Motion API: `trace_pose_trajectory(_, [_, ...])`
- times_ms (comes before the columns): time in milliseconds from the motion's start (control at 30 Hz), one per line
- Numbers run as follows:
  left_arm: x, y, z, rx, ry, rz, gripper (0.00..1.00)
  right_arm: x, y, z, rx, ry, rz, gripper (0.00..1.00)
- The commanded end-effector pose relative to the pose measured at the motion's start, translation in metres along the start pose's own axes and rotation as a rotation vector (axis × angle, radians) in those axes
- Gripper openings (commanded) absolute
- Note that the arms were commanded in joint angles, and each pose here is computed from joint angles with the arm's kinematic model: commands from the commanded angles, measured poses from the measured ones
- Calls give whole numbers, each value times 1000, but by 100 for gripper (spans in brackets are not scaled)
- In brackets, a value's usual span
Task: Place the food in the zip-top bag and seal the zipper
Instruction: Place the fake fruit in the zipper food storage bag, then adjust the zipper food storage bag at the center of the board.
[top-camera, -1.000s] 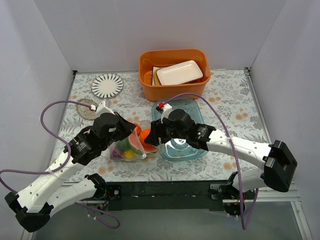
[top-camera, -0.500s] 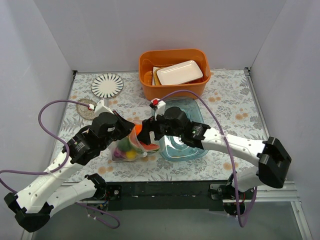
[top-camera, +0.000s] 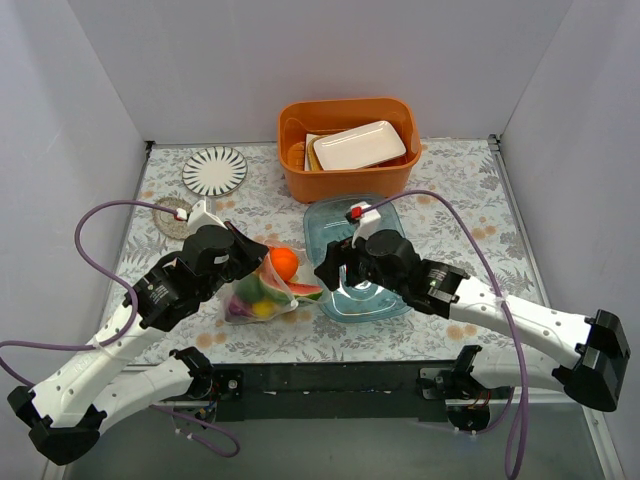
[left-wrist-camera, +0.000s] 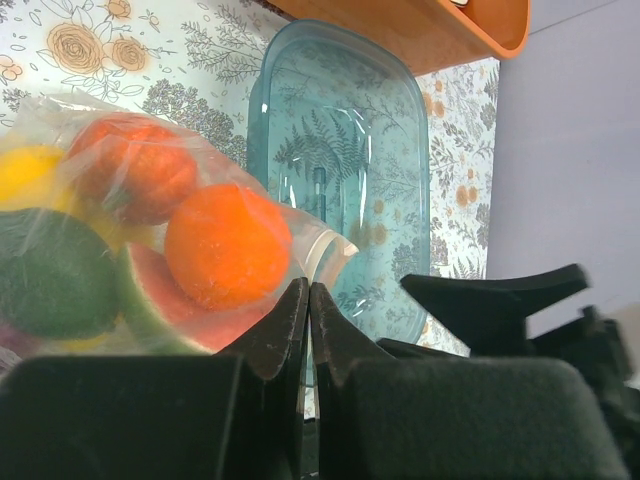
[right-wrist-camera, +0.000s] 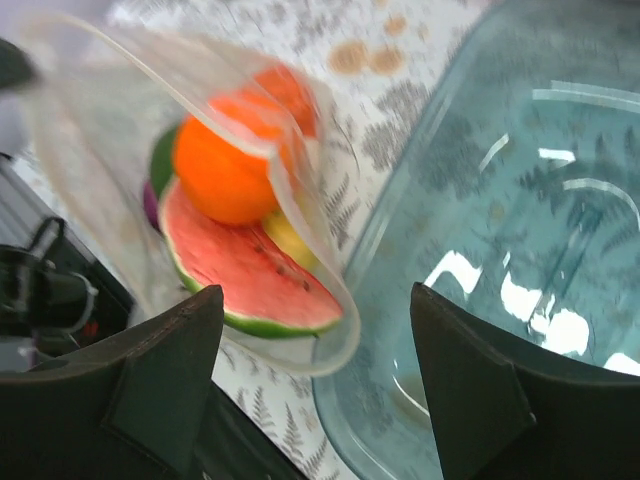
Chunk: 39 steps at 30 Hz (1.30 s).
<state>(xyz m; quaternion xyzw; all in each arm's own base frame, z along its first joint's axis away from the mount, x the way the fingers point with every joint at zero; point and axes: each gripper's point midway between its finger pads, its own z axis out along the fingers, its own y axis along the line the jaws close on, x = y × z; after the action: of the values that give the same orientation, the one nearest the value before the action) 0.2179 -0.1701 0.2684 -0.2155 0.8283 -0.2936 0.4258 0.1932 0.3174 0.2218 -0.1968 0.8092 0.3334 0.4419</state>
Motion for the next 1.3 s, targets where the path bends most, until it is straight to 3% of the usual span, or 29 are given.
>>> trace_pose_trajectory(0, [-19,-13,-11,39,-58,-28,0,44,-19,7,69,134,11,75])
trace_pose_trajectory(33, [-18,-13,-11,37,-55,-27,0,47,-18,8,67,142,26,68])
trace_pose_trajectory(467, [-18,-14,-12,47,-53,-36,0,74,-23,39,46,213,30,45])
trace_pose_trajectory(567, [-17,-14,-11,48,-48,-32,0,77,-24,43,44,230,34,36])
trace_pose_trajectory(600, [-17,-14,-12,46,-48,-29,0,74,-22,44,39,226,34,19])
trace_pose_trajectory(633, [-16,-13,-10,42,-47,-27,0,73,-21,44,34,222,33,10])
trace_pose_trajectory(700, [-14,-12,-9,43,-41,-22,0,61,-12,42,-6,191,34,1])
trace_pose_trajectory(967, [27,-16,9,82,133,78,0,-10,27,31,-134,7,36,1])
trace_pose_trajectory(1267, [74,-31,35,149,342,160,0,-29,49,38,-213,-36,89,1])
